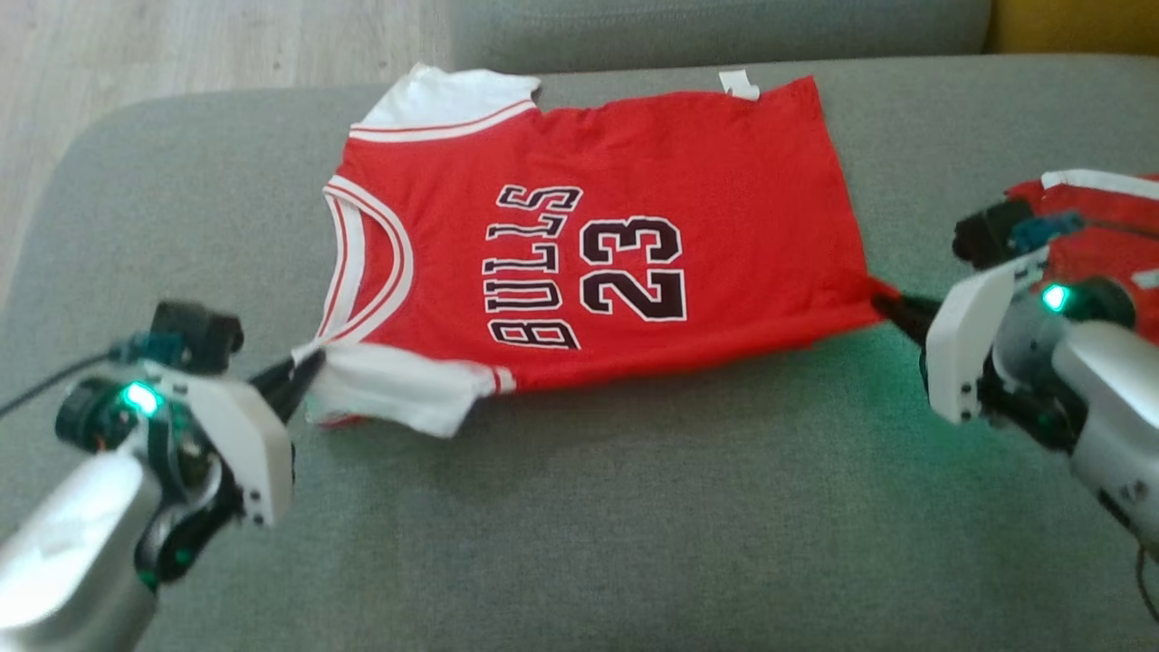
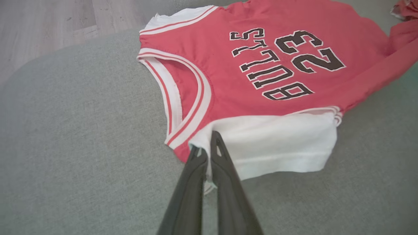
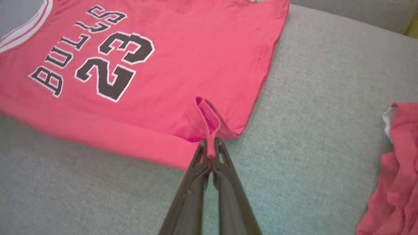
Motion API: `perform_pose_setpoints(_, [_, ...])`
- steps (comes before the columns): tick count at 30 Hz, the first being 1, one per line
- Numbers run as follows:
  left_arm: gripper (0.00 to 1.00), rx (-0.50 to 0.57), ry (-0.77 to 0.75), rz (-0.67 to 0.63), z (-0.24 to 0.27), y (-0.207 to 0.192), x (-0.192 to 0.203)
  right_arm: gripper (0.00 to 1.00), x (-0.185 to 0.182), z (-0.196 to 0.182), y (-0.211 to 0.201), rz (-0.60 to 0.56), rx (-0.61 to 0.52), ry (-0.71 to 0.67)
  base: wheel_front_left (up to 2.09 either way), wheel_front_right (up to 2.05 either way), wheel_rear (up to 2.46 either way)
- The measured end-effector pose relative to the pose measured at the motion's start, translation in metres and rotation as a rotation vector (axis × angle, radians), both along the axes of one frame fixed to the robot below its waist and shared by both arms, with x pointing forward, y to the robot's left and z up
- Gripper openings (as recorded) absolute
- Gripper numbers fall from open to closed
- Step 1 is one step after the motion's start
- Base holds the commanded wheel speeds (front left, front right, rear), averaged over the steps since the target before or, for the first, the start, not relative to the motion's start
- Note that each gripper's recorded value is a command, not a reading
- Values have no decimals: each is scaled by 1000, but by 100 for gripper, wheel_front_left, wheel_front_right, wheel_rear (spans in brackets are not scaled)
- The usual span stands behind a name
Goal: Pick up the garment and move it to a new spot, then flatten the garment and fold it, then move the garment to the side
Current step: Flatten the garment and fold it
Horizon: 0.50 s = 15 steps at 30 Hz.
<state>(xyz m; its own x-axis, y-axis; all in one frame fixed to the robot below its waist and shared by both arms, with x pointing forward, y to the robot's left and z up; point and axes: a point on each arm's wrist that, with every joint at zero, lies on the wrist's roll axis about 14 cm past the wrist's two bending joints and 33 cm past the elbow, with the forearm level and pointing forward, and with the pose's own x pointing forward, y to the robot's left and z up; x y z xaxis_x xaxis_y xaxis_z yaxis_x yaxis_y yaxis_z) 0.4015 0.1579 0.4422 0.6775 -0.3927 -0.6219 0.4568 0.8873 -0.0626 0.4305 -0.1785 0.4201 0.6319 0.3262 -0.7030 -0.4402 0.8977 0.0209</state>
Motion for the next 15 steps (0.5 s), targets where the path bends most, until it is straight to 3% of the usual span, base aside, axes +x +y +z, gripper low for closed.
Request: perform_pose_setpoints(15, [0, 80, 20, -10, -9, -7, 73, 0, 42, -8, -1, -59, -2, -36, 0, 0, 0])
